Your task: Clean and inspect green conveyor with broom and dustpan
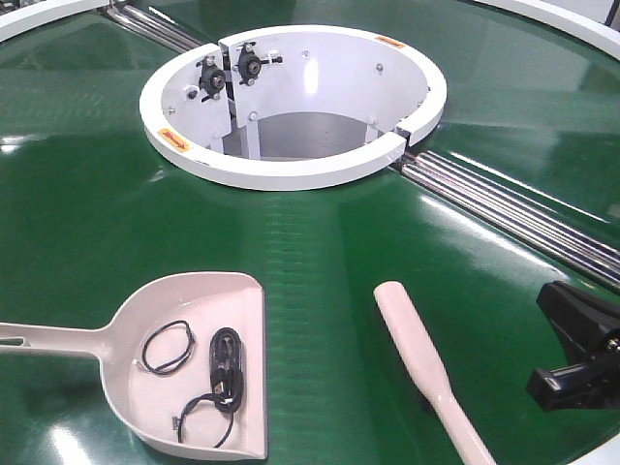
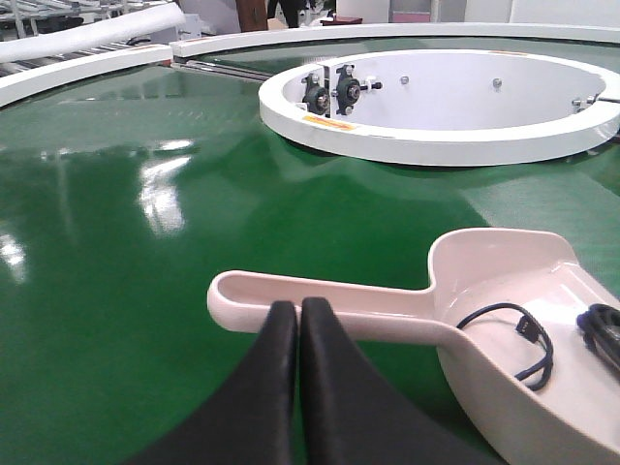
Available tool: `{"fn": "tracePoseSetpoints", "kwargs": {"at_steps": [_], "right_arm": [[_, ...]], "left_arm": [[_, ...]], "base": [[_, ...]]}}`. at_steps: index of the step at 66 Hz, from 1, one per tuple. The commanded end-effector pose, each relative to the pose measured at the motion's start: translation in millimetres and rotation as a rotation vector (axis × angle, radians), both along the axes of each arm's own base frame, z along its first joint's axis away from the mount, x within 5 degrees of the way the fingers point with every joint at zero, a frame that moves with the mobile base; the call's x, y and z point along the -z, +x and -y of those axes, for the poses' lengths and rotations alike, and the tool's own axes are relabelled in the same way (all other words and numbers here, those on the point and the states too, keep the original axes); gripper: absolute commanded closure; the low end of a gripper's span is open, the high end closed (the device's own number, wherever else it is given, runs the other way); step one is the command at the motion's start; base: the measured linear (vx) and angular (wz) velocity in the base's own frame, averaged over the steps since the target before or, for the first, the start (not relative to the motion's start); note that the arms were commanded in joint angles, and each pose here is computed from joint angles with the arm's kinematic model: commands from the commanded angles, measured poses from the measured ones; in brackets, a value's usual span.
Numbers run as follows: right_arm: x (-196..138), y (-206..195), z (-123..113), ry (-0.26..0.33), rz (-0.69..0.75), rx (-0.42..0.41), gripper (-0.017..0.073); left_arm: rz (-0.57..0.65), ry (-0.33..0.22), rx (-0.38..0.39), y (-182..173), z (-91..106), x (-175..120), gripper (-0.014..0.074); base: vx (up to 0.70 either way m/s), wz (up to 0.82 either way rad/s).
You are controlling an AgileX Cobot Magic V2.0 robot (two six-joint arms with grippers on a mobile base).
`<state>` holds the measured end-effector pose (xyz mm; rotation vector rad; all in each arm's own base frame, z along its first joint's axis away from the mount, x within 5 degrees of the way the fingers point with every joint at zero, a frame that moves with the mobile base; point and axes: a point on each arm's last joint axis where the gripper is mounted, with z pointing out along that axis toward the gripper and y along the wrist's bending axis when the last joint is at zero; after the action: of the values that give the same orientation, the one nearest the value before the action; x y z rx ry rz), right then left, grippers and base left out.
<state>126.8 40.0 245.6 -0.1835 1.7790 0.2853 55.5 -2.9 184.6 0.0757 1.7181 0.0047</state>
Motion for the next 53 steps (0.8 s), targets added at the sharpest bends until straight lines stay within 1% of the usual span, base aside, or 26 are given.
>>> {"fn": "tracePoseSetpoints", "kwargs": {"at_steps": [1,41,43,48,53], "right_arm": [[-16.2,3.0,0.2,0.014,0.103,0.007,0.0564],[-16.3,3.1,0.2,0.013,0.105,0.007,0.0564],[-16.8,3.1,0.3,0.008,0.112,0.007,0.0564],[-16.6,3.1,0.2,-0.030,0.122,0.001,0.0564],[-16.4,3.2,1.8,-0.037,0.120,0.011,0.0564]], "left_arm": [[0.067,-0.015,-0.009,0.6,-0.6,0.2,0.0617],[0.066,-0.015,-0.009,0.6,-0.6,0.3,0.0617],[0.066,-0.015,-0.009,0.6,-0.6,0.3,0.0617],[0.066,-0.015,-0.009,0.6,-0.6,0.3,0.0617],[0.066,-0.015,-0.009,0.6,-0.6,0.3,0.0617]], "base": [[0.00,0.00],[0.00,0.00],[0.00,0.00],[0.00,0.00],[0.00,0.00]]}}
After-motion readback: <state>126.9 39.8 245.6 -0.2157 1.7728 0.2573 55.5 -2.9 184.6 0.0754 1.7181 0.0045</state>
